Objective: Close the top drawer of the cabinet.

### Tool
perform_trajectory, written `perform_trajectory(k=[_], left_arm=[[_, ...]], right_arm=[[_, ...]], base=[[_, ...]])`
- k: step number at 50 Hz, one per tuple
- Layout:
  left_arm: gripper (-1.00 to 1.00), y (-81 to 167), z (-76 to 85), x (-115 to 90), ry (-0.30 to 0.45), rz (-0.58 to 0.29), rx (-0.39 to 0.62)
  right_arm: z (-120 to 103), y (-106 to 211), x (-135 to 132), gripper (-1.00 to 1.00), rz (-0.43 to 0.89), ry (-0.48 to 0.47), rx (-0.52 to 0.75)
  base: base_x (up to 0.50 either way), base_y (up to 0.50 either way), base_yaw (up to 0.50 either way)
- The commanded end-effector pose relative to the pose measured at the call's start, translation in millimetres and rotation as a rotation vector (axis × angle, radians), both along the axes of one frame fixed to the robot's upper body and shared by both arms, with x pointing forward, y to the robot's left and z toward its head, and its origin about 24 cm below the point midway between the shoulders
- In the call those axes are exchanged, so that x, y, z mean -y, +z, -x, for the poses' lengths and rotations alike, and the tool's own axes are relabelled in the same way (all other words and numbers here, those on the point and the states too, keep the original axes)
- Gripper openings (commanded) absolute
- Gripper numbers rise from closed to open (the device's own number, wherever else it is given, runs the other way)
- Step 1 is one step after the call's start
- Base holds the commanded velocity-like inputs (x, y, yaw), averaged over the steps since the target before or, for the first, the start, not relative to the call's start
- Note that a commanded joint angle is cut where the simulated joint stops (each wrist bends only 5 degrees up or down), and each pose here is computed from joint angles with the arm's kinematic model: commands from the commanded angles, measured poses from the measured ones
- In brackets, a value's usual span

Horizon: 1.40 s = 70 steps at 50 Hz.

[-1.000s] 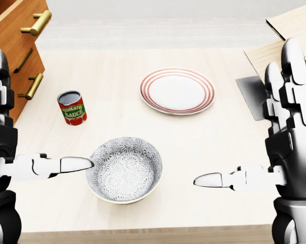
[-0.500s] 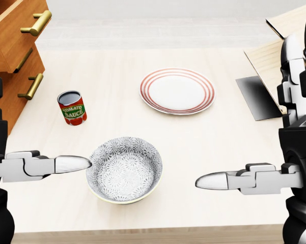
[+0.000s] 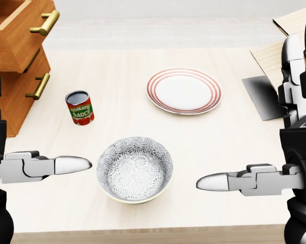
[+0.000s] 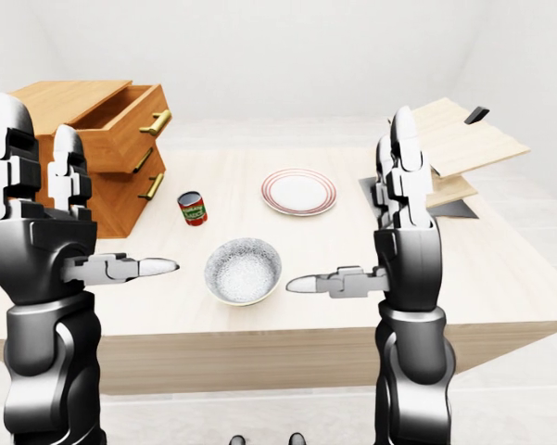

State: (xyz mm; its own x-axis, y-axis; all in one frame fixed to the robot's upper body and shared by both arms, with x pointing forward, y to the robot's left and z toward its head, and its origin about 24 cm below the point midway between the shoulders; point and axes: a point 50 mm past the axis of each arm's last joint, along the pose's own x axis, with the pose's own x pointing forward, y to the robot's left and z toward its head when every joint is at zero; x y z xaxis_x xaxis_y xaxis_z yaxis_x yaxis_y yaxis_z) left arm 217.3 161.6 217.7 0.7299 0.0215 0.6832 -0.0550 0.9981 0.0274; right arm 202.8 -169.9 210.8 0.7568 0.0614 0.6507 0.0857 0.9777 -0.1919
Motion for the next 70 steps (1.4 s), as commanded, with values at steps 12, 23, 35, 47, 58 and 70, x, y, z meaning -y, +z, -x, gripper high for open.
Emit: perform_trajectory(k=[12, 23, 35, 47, 58, 70], left_arm=[[1.0, -6, 0.8, 0, 0.003, -0.001, -0.027], [1.0, -5, 3.1, 2, -0.006, -0.004, -0.02], [1.0, -1, 2.7, 4, -0.014, -0.014, -0.004], [1.0, -2, 3.0, 5, -0.02, -0.017, -0.008], [1.0, -2, 2.8, 5, -0.018, -0.016, -0.007], [1.0, -5, 3.3, 6, -0.024, -0.021, -0.022]], right_arm=[[-2, -10, -1, 1.0, 0.0, 0.006, -0.054], [-2, -11, -1, 1.0, 0.002, 0.011, -0.059], [-6, -17, -3, 1.0, 0.008, 0.049, -0.094], [-5, -20, -6, 1.0, 0.002, 0.059, -0.11], [-7, -23, -8, 1.0, 0.011, 0.061, -0.123], [-9, -25, -1, 1.0, -0.031, 0.026, -0.132]], base=[[0.0, 0.5, 0.0], [0.0, 0.5, 0.0], [0.09, 0.5, 0.0], [0.35, 0.42, 0.0], [0.35, 0.42, 0.0], [0.0, 0.42, 0.0]])
